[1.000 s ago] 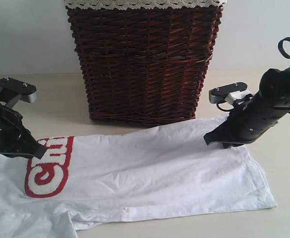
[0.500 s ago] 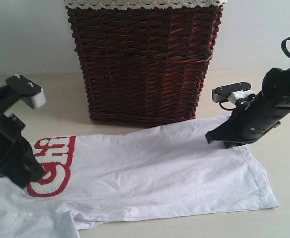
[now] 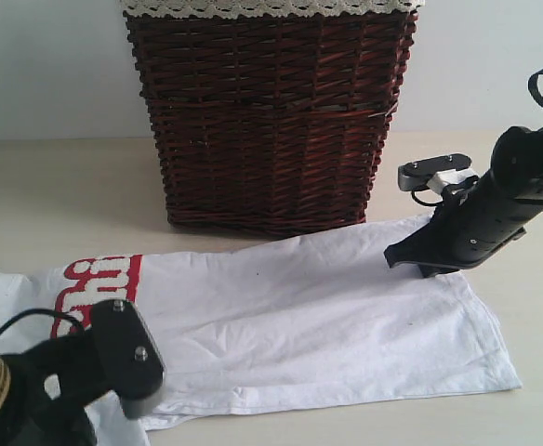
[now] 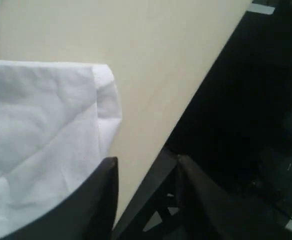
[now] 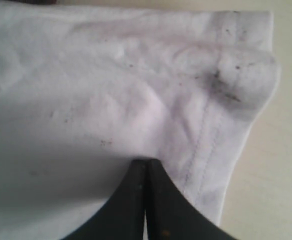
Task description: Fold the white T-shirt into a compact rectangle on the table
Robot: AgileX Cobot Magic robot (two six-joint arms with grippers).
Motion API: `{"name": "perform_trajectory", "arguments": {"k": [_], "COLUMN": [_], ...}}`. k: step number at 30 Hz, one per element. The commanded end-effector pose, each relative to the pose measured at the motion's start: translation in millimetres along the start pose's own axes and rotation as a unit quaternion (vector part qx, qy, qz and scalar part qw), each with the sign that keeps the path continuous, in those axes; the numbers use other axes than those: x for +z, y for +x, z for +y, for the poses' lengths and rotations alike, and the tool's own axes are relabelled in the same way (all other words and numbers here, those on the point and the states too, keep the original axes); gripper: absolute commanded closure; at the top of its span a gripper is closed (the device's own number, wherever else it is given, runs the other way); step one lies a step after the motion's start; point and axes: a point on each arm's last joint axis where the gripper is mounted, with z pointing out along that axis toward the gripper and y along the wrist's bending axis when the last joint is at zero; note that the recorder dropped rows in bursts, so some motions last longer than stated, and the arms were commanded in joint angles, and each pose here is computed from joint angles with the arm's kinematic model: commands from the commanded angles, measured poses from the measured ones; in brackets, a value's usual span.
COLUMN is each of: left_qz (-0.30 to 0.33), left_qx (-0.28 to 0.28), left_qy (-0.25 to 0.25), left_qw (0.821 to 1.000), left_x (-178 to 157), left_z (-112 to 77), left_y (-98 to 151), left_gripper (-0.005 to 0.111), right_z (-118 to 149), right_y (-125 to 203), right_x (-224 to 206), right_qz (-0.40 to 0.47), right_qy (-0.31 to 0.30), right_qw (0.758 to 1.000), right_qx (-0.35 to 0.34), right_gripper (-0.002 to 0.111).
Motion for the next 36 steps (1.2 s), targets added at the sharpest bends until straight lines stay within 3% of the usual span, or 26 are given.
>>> {"name": "perform_trajectory", "arguments": {"k": [1, 7, 14, 21, 23, 25, 30, 36], "left_qz": [-0.014, 0.006, 0.053, 0.076, 0.078, 0.084, 0.119, 0.141], "left_qx": [0.006, 0.006, 0.005, -0.005, -0.006, -0.006, -0.009, 0.012], "left_qy": [-0.012, -0.044, -0.117, -0.116, -0.116, -0.115, -0.113, -0.109], "left_qw": [1.0, 0.999, 0.992, 0.99, 0.99, 0.99, 0.986, 0.984], "left_x": [19, 44, 69, 88, 89, 88, 86, 68], "left_z": [-4.4, 7.2, 27.9, 32.4, 32.8, 32.6, 31.8, 27.3], "left_y": [7, 5, 1, -1, -1, 0, 7, 5], "left_gripper": [0.058, 0.036, 0.036, 0.036, 0.043, 0.057, 0.107, 0.106], "right_z": [-3, -2, -2, -3, -3, -3, -3, -3], "right_y": [10, 10, 10, 9, 9, 9, 8, 8], "right_x": [7, 7, 7, 7, 7, 7, 7, 7], "right_qz": [0.034, 0.037, 0.036, 0.029, 0.029, 0.029, 0.027, 0.027], "right_qy": [-0.003, -0.004, -0.004, -0.002, -0.002, -0.002, -0.002, -0.002], "right_qw": [0.999, 0.999, 0.999, 1.0, 1.0, 1.0, 1.0, 1.0], "right_qx": [-0.001, -0.001, -0.001, -0.005, -0.006, -0.007, -0.011, -0.014], "right_gripper": [0.108, 0.108, 0.108, 0.108, 0.108, 0.108, 0.108, 0.108]}}
